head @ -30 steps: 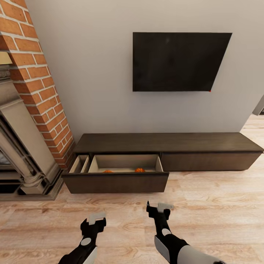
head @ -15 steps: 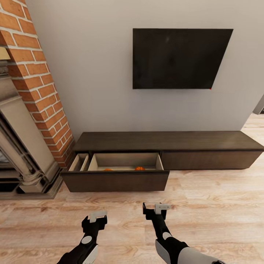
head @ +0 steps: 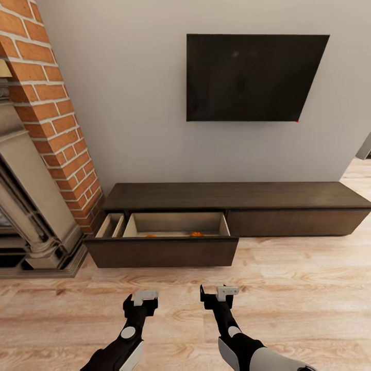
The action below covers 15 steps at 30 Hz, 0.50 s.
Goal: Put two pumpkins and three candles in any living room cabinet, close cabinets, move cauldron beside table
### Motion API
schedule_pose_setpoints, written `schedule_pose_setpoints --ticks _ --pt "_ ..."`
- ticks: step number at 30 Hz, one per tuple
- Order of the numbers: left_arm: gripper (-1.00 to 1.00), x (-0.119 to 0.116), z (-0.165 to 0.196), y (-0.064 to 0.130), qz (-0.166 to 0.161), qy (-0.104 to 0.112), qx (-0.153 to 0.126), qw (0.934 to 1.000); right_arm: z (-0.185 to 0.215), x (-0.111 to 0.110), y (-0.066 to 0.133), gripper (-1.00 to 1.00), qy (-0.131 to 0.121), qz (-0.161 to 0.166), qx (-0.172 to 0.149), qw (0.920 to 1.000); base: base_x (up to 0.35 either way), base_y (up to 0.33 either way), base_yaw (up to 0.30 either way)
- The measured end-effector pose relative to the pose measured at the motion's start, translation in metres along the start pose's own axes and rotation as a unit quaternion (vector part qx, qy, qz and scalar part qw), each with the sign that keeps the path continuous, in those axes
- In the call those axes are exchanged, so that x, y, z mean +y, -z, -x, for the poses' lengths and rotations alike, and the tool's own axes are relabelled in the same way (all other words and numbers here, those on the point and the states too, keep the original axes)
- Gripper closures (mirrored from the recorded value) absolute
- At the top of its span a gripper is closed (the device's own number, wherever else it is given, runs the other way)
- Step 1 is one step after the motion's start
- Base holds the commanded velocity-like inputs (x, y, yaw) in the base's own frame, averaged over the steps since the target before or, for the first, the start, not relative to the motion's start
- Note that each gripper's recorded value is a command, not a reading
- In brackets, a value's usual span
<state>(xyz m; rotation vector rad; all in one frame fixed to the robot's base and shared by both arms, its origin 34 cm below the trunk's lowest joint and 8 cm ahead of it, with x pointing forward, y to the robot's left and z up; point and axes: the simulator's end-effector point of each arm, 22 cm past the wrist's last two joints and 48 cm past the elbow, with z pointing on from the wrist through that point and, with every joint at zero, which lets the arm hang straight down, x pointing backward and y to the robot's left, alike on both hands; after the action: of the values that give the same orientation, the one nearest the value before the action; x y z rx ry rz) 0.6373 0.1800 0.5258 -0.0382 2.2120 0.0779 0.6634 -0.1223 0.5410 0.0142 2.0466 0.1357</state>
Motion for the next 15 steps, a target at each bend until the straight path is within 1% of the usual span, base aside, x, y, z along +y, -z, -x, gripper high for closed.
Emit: schedule_pose_setpoints --ticks 6,15 --pt "-1.00 -0.002 -0.007 -0.005 0.000 -0.004 -0.004 1.0000 -0.010 0.000 -0.004 -1.00 -0.001 0.000 -0.001 1.0000 0.000 0.000 0.000" --pt "-1.00 -0.001 -0.021 -0.014 0.001 -0.003 -0.007 1.0000 -0.028 -0.003 -0.010 -1.00 -0.003 -0.002 0.001 1.0000 0.000 0.000 0.000"
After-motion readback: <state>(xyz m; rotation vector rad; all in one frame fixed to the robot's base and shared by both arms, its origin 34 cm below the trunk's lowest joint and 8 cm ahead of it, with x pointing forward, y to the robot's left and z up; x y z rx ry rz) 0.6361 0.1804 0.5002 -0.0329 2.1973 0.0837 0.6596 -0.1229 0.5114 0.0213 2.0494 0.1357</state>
